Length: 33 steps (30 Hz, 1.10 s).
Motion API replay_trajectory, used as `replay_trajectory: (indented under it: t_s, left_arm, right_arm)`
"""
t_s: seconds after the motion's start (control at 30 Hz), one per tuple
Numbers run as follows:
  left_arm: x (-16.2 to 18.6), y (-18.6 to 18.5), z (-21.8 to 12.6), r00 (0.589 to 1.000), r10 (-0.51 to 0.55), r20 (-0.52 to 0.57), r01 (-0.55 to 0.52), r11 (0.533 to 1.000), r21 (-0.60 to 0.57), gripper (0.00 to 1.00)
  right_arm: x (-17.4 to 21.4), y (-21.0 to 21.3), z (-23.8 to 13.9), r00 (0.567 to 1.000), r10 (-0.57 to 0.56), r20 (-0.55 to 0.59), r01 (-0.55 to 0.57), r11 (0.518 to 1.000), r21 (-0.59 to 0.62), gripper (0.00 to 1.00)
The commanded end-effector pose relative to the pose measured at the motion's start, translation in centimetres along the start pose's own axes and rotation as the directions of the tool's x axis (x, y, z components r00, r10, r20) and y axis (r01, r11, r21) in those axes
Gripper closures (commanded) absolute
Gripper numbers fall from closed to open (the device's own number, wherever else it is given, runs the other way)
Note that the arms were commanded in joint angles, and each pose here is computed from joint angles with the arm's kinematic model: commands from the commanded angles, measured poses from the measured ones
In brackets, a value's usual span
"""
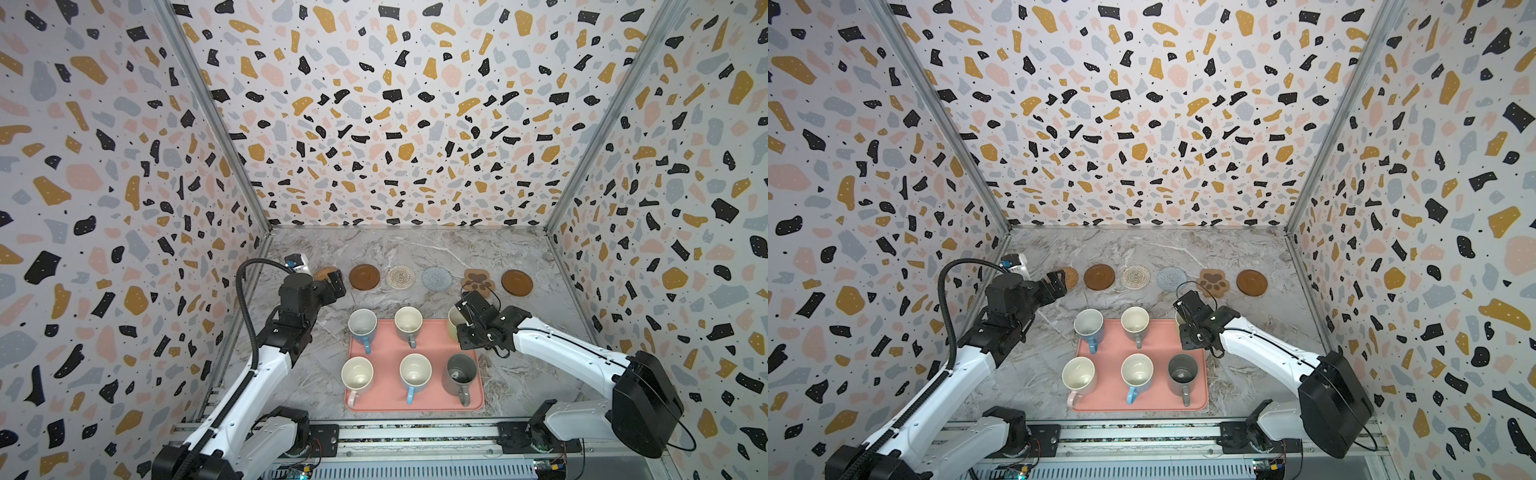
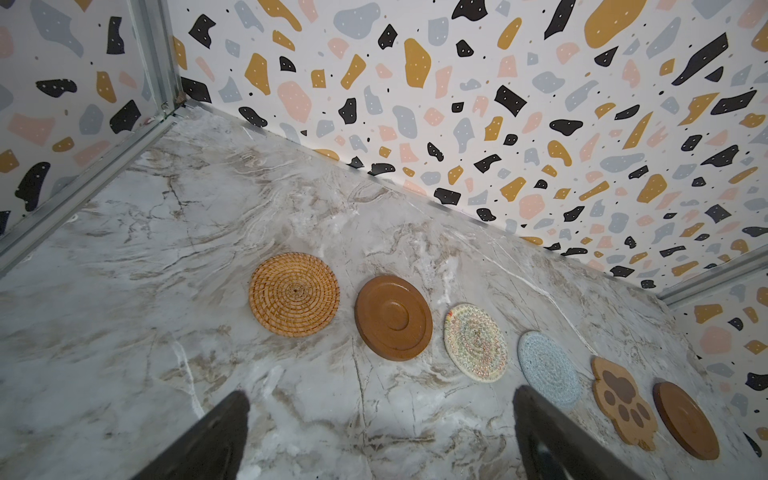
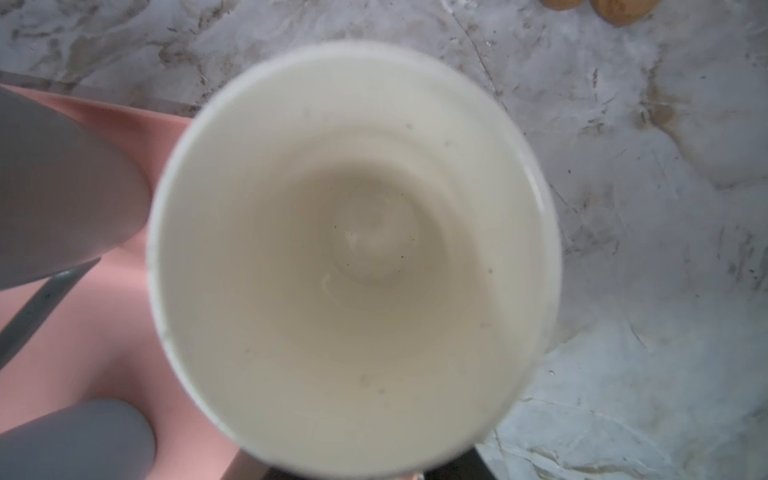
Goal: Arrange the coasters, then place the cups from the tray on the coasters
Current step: 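Lower the right gripper onto the rim of the lime-green-handled mug, then close the right gripper on the mug rim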
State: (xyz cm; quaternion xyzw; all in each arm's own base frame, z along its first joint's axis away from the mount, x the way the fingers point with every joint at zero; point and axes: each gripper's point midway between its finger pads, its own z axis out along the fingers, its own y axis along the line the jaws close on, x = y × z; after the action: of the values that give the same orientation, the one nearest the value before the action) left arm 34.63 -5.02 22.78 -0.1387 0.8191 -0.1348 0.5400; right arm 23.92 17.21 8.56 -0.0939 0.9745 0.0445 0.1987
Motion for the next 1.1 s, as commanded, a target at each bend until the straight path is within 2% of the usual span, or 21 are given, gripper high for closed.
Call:
replay_trajectory:
  t_s: [0.0, 0.13, 0.43, 1.07]
  left_arm:
    - [-0.5, -0.3, -0.5, 1.000, -0.006, 0.028, 0.006, 1.000, 0.015, 0.00]
    - [-0.3, -0.2, -0.6, 1.000, -0.006, 0.026, 0.005, 1.000, 0.015, 0.00]
    - [-0.1, -0.1, -1.1, 1.000, -0.001, 0.024, 0.001, 1.000, 0.017, 0.00]
    - [-0.4, 0.0, -1.5, 0.999, -0.005, 0.041, 0.004, 1.000, 0.017, 0.00]
  right_arm:
    - [-0.3, 0.0, 0.1, 1.000, -0.011, 0.020, 0.010, 1.000, 0.016, 0.71]
    - [-0.5, 0.2, 0.1, 0.999, -0.020, 0.028, 0.019, 1.000, 0.010, 0.79]
    - [-1.4, 0.9, -0.5, 0.998, -0.037, 0.052, 0.038, 0.999, -0.010, 0.88]
    - [-5.6, 2.3, -4.9, 0.986, -0.029, 0.163, 0.038, 0.998, -0.055, 0.95]
